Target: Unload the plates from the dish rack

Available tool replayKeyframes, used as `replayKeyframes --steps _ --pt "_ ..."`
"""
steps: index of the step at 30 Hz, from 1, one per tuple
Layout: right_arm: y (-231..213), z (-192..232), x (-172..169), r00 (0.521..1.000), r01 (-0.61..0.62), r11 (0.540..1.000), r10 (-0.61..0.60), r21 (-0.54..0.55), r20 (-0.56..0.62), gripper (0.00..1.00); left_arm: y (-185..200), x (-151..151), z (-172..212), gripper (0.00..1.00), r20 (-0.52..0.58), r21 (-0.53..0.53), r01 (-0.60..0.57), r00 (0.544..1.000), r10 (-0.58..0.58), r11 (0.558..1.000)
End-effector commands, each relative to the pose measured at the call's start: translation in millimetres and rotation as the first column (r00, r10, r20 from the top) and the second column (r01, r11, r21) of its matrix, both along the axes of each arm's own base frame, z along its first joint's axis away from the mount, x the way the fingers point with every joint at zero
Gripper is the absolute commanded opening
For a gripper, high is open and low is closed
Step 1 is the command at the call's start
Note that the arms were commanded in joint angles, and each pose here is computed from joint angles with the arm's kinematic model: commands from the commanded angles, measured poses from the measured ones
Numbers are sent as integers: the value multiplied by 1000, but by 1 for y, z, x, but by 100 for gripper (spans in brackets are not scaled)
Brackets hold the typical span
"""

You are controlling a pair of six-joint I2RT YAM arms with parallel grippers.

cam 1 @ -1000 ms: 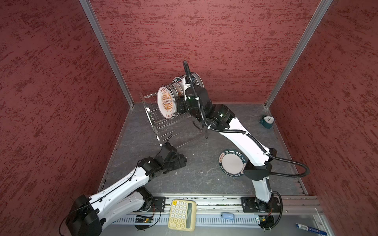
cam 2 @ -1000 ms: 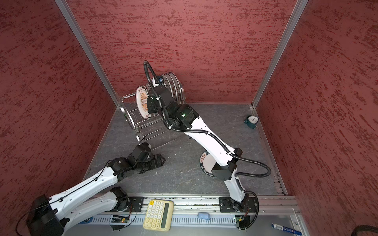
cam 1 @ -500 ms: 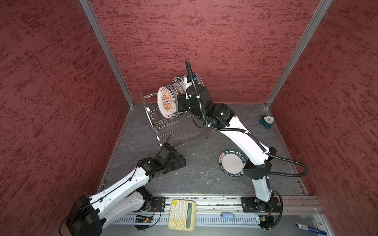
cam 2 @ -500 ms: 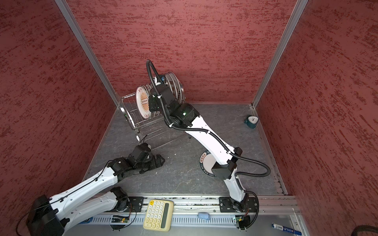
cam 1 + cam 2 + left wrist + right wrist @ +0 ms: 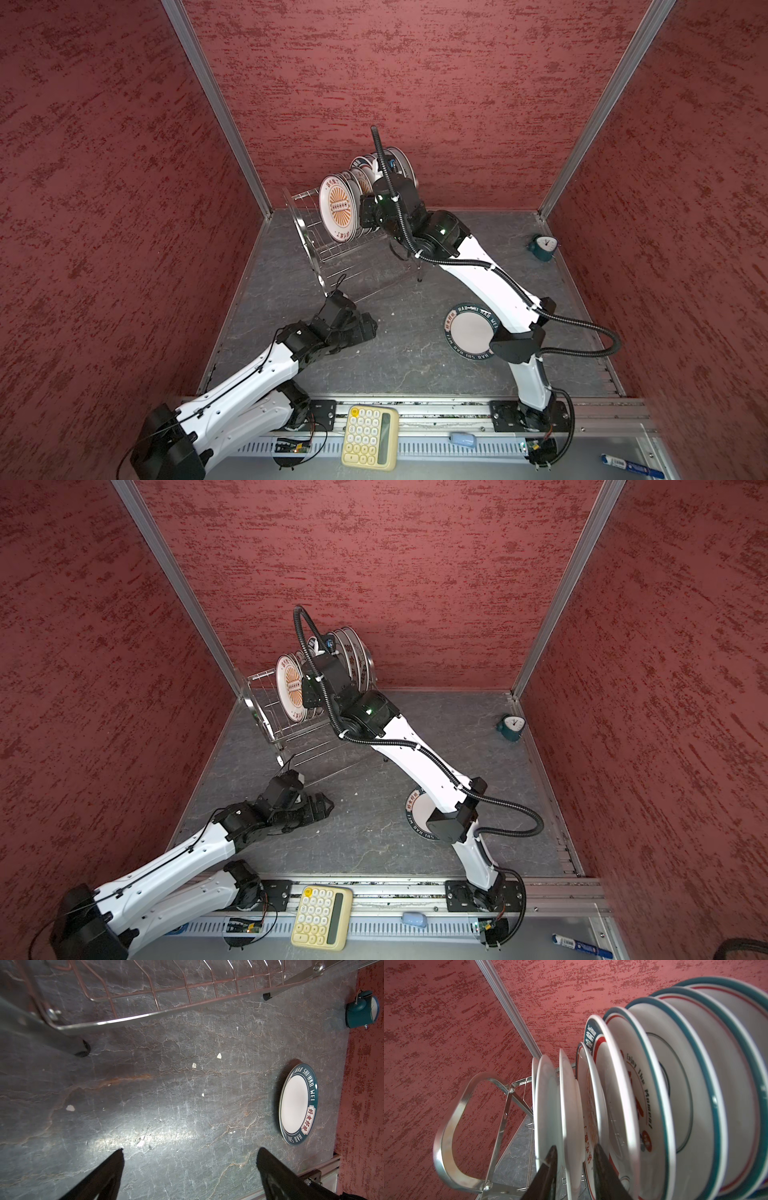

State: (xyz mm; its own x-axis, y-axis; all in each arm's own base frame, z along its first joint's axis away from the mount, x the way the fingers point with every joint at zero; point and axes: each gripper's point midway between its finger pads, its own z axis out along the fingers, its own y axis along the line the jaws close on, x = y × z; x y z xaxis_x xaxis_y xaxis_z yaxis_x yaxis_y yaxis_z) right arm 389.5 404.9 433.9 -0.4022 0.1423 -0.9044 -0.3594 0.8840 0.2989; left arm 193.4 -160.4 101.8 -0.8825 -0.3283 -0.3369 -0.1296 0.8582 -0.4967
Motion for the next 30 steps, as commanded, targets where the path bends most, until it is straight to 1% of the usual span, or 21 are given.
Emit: replayKeyframes --steps 1,9,12,17,26,30 --pt "-10 7 10 997 76 997 -76 13 31 30 4 -3 -3 99 -1 11 12 1000 -12 1000" --pt "-11 15 7 997 69 997 -70 35 34 29 6 -3 -6 99 -2 4 12 1000 -12 1000" --pt "-12 13 8 996 78 997 -79 25 36 29 5 -3 -7 99 -3 -3 15 1000 -15 1000" --pt "-2 18 3 999 19 997 -21 68 29 29 5 -2 -7 99 -4 -3 17 1000 -17 1000" --pt "7 38 -13 998 -41 991 35 126 53 29 6 -3 -8 99 -5 -7 17 1000 -17 1000" --pt "8 43 -19 997 -53 989 46 136 58 29 7 -4 -8 99 -2 -9 15 1000 -15 1000"
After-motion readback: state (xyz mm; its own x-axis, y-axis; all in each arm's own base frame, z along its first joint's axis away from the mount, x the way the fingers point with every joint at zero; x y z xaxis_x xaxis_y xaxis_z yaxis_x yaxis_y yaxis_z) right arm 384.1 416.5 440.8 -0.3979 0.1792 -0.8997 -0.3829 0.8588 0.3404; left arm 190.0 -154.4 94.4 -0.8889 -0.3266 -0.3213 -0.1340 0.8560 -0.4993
